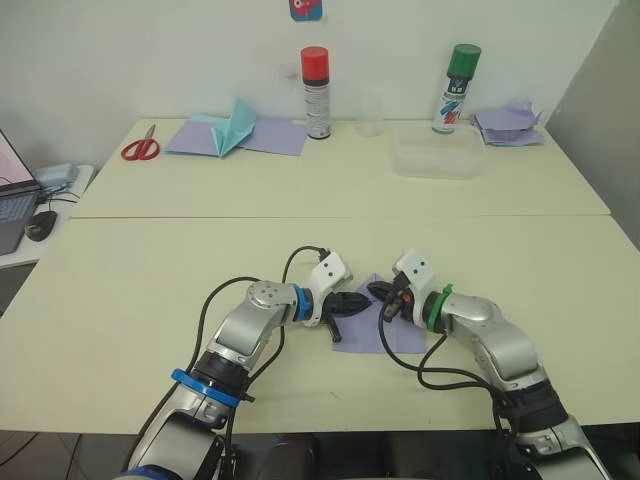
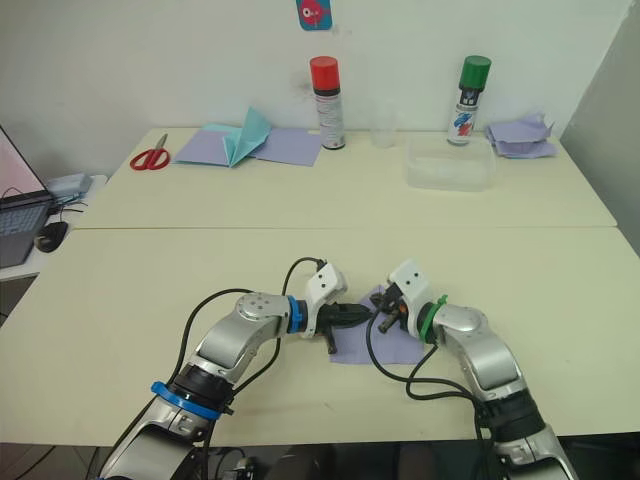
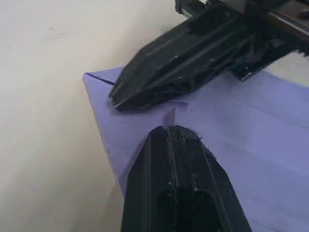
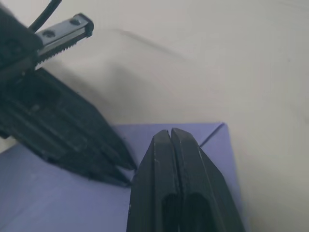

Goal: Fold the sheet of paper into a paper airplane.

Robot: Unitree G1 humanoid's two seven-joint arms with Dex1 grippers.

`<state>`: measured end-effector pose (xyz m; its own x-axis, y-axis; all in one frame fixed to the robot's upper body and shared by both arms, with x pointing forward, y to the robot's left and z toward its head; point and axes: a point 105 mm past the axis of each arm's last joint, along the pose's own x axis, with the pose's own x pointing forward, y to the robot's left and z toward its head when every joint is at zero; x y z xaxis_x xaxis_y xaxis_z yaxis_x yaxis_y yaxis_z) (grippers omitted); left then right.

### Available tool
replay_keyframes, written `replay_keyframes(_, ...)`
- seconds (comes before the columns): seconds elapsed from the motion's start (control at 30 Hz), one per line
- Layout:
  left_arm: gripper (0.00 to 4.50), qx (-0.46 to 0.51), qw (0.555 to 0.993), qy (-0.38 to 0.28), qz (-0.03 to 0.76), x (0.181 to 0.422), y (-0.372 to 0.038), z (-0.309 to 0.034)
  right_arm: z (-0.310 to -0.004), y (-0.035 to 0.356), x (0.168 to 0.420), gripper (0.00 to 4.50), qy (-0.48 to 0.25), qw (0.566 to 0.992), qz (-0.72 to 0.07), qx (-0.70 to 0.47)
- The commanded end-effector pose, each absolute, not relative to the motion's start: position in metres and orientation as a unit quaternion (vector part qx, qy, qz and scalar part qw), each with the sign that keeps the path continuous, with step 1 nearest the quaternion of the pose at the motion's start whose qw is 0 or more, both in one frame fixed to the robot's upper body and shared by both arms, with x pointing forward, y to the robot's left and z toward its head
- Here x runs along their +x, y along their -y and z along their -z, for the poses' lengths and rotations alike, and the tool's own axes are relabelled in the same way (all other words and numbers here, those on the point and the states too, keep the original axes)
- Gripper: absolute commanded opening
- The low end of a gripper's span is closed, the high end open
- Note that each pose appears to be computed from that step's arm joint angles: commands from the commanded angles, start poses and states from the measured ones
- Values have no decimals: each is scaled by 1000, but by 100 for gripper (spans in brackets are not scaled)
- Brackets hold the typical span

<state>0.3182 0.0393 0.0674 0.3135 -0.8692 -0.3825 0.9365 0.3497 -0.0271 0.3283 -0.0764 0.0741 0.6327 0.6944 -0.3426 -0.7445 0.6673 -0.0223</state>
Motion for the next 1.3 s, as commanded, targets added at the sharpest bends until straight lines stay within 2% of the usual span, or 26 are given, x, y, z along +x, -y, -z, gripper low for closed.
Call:
replay_keyframes(0.03, 2, 108, 802, -182, 558, 317, -41, -60, -74, 77, 339, 0, -153, 907, -384, -86)
replay_keyframes(0.4, 2, 115, 804, -181, 554, 315, -46, -58, -56, 79, 346, 0, -183, 908, -367, -86)
replay_keyframes(0.53, 2, 106, 810, -140, 559, 315, -50, -74, -52, 75, 342, 0, -186, 905, -374, -85)
replay_keyframes(0.57, 53, 95, 813, -129, 559, 315, -52, -81, -52, 75, 341, 0, -187, 904, -375, -84)
replay_keyframes(0.63, 101, 83, 819, -119, 556, 313, -62, -94, -51, 75, 341, 0, -188, 903, -375, -87)
replay_keyframes(0.77, 233, 58, 831, -112, 543, 307, -80, -113, -48, 77, 340, 0, -191, 904, -374, -85)
replay_keyframes(0.87, 328, 42, 857, -95, 505, 317, -90, -124, -48, 77, 339, 0, -192, 903, -374, -85)
replay_keyframes(1.0, 328, 2, 883, -70, 464, 336, -86, -130, -48, 76, 337, 0, -192, 901, -380, -85)
replay_keyframes(1.13, 238, -4, 875, -69, 479, 336, -64, -122, -48, 75, 336, 0, -192, 899, -384, -86)
replay_keyframes(1.3, 80, 21, 869, -93, 485, 332, -54, -99, -49, 75, 336, 0, -193, 899, -384, -81)
